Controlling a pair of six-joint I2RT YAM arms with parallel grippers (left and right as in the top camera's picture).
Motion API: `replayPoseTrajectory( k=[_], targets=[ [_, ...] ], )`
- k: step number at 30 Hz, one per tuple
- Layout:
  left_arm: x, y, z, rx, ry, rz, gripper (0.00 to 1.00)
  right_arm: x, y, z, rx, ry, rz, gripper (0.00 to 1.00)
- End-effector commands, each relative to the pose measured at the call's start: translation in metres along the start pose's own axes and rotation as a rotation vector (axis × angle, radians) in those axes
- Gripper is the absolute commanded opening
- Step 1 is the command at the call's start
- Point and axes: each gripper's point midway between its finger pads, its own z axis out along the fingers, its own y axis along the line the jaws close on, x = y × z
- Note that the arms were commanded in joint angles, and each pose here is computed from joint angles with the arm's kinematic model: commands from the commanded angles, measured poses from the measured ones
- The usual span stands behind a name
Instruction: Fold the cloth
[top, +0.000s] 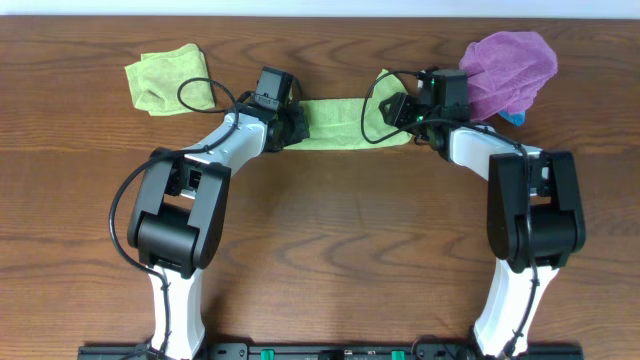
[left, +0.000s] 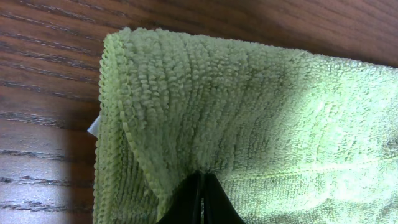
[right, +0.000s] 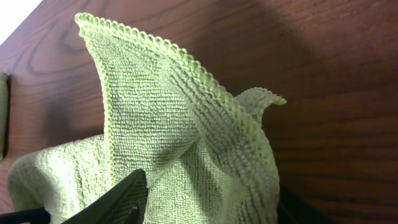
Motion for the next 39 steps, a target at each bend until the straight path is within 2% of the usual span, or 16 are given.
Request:
replayPoseTrajectory(
  k=[1,3,5,6,7,10,11,16,19,23,27,33,39],
  targets=[
    [0.0,0.01,0.003,-0.032,0.007,-0.015,0.06,0.052,-0.031,0.02,0.082,0.126,0.051,0.57],
    [0.0,0.01,0.003,-0.033,0.007,-0.016,0.06,0.055,-0.029,0.019,0.062,0.148,0.061,0.55],
    [0.0,0.01,0.003,-0.033,0.007,-0.016,0.06,0.059,-0.031,0.017,0.061,0.167,0.073,0.43],
    [0.0,0.01,0.003,-0.033,0.007,-0.016,0.06,0.061,-0.032,0.017,0.066,0.176,0.077,0.41],
    [0.0,0.01,0.003,-0.033,0.007,-0.016,0.06,0.064,-0.033,0.016,0.068,0.188,0.069,0.42],
    [-0.001,0.012,0.003,-0.042,0.001,-0.015,0.06,0.069,-0.038,0.012,0.086,0.216,0.062,0.62],
    [-0.002,0.013,0.003,-0.049,-0.002,-0.015,0.06,0.07,-0.041,0.008,0.096,0.228,0.071,0.66],
    [-0.003,0.016,0.002,-0.056,-0.008,-0.019,0.06,0.056,-0.047,-0.02,0.129,0.228,0.047,0.75],
    [-0.004,0.017,0.002,-0.057,-0.009,-0.022,0.06,0.036,-0.049,-0.04,0.15,0.183,0.016,0.82],
    [-0.004,0.017,0.002,-0.057,-0.009,-0.022,0.06,0.009,-0.042,-0.061,0.136,0.111,-0.004,0.87],
    [-0.004,0.017,0.002,-0.056,-0.009,-0.022,0.06,-0.016,-0.028,-0.069,0.094,0.027,-0.065,0.87],
    [-0.004,0.017,0.002,-0.057,-0.009,-0.023,0.06,-0.05,0.0,-0.067,0.004,-0.117,-0.147,0.8],
    [-0.004,0.017,0.002,-0.055,-0.009,-0.033,0.06,-0.079,0.015,-0.066,-0.05,-0.21,-0.128,0.75]
  ],
)
